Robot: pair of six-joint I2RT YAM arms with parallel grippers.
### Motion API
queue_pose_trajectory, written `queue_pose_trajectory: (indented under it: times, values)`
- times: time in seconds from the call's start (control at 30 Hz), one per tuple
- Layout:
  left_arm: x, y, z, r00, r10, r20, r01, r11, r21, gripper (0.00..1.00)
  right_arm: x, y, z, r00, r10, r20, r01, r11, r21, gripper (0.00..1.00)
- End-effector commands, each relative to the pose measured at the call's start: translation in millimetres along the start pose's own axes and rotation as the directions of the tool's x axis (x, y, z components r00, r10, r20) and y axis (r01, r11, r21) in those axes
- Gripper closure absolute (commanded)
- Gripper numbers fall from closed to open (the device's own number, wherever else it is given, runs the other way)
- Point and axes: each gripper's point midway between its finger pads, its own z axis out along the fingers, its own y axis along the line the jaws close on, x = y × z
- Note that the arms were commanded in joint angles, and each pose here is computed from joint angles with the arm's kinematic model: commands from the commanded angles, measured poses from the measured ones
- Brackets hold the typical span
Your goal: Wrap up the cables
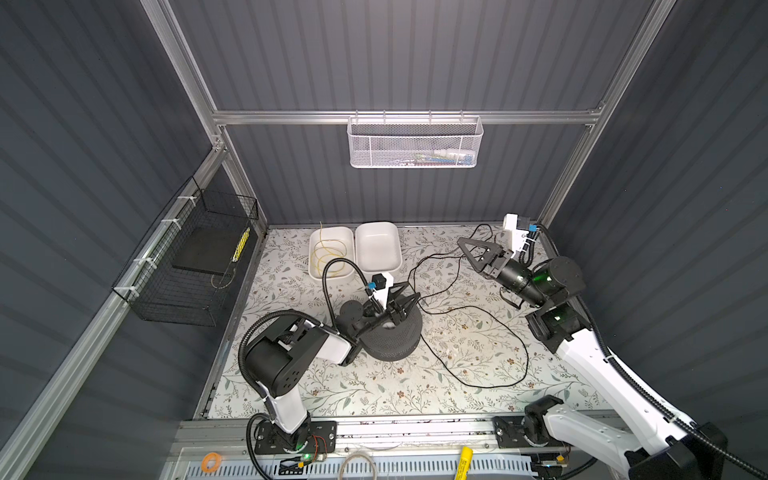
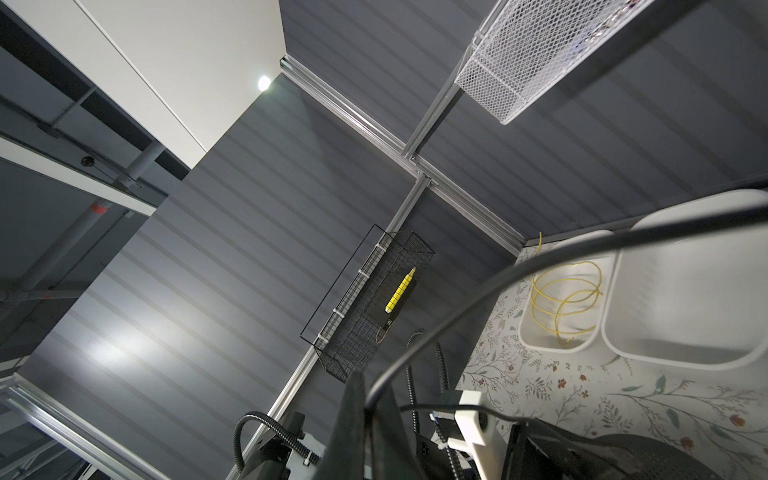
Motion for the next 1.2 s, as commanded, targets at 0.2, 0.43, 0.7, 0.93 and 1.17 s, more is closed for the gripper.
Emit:
queue_pose_trajectory:
  times: [0.2,0.43,0.7,0.93,1.17]
  values:
    - [-15.6,-7.6,19.6,0.998,0.023,0.056,-0.027,0.996,0.080,0.57,-2.0,23.2,-3.7,0.999,0.050,0.001,-0.050,0.993,-0.108,1.00]
    - [-10.8,-8.9,37.3,0.999,0.005,0.053,-0.012,0.993,0.121,0.50,0.8,21.3,-2.3,0.994,0.109,-0.008,-0.109,0.986,-0.129,1.00]
    - [-10.5,-7.8,34.9,0.999,0.003,0.053,-0.009,0.995,0.103,1.00,-2.7,16.9,-6.4,0.996,0.084,0.028,-0.081,0.992,-0.096,1.00]
    - [-6.6,-13.5,14.1,1.000,-0.025,0.008,0.024,0.996,0.085,1.00,-24.7,-11.4,2.1,0.995,-0.051,0.087,0.043,0.995,0.090,1.00]
    - [-4.4,-12.8,13.6,0.969,-0.102,-0.225,0.105,0.995,-0.001,1.00,-49.0,-67.4,18.5,0.989,-0.106,0.100,0.075,0.958,0.276,1.00]
